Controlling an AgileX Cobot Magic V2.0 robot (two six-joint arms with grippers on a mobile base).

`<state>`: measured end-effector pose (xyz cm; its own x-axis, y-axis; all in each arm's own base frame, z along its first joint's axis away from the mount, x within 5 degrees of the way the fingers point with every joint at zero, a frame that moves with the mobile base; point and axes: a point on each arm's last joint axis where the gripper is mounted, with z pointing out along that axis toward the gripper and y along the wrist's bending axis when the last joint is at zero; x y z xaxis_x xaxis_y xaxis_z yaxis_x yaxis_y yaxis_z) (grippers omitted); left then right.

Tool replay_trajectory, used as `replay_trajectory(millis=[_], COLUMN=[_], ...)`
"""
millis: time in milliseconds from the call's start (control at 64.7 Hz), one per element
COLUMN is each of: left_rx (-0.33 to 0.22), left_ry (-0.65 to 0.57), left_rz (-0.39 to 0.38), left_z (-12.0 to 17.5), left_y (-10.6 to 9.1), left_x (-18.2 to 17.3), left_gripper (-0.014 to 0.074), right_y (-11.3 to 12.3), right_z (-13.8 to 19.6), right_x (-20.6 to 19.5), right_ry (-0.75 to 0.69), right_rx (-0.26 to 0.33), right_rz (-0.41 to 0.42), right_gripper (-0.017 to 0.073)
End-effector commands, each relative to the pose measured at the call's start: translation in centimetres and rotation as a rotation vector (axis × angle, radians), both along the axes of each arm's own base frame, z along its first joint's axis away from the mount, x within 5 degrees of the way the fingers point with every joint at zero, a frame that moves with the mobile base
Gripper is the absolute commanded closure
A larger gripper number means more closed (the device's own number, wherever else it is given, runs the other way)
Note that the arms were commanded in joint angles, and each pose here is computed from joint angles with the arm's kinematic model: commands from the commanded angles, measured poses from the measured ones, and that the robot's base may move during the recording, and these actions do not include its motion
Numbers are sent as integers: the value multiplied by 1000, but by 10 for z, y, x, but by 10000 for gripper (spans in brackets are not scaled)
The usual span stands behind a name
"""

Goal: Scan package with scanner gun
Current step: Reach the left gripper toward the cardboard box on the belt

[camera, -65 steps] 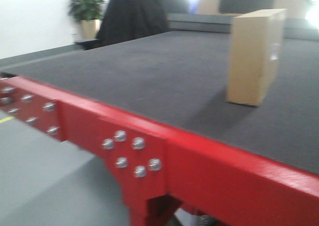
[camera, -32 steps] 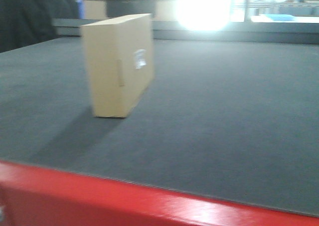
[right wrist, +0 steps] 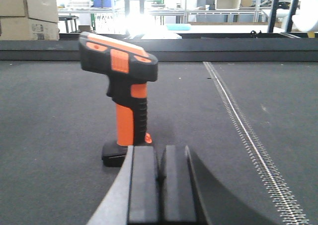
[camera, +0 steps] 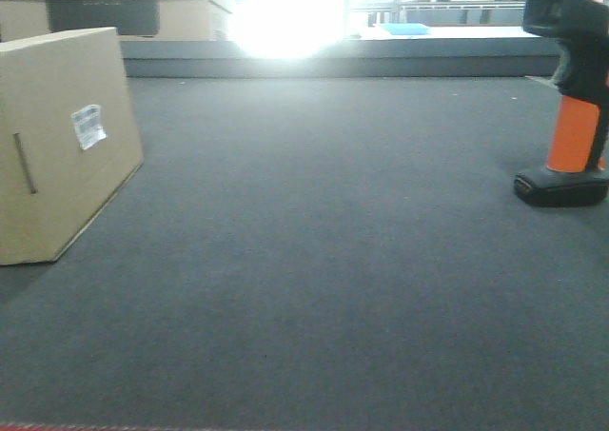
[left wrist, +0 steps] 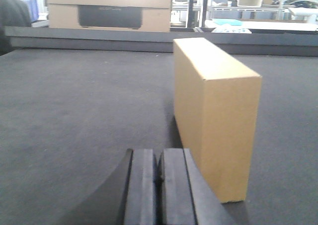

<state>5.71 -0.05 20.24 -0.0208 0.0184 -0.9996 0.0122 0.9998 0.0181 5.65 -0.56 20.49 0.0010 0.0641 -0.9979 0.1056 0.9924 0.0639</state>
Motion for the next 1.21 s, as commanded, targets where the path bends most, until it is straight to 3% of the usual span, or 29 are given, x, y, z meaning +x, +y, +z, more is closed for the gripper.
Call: replay_trajectory(millis=[0,294,1191], left_rx=[0,0,0], left_ry=[-28,-28,-28], left_rz=[-5,-5,-5], left_z=[3,3,3], left_y=[0,0,0], left_x=[-1,-1,-1], left_gripper=[704,704,704], right_y=[0,3,3], right_z=[2,2,2], right_x=[0,0,0], right_ry=[-19,-19,-19], right_rx=[-8,-8,-8], right_rz=[-2,56,56], right_gripper=[712,712,712])
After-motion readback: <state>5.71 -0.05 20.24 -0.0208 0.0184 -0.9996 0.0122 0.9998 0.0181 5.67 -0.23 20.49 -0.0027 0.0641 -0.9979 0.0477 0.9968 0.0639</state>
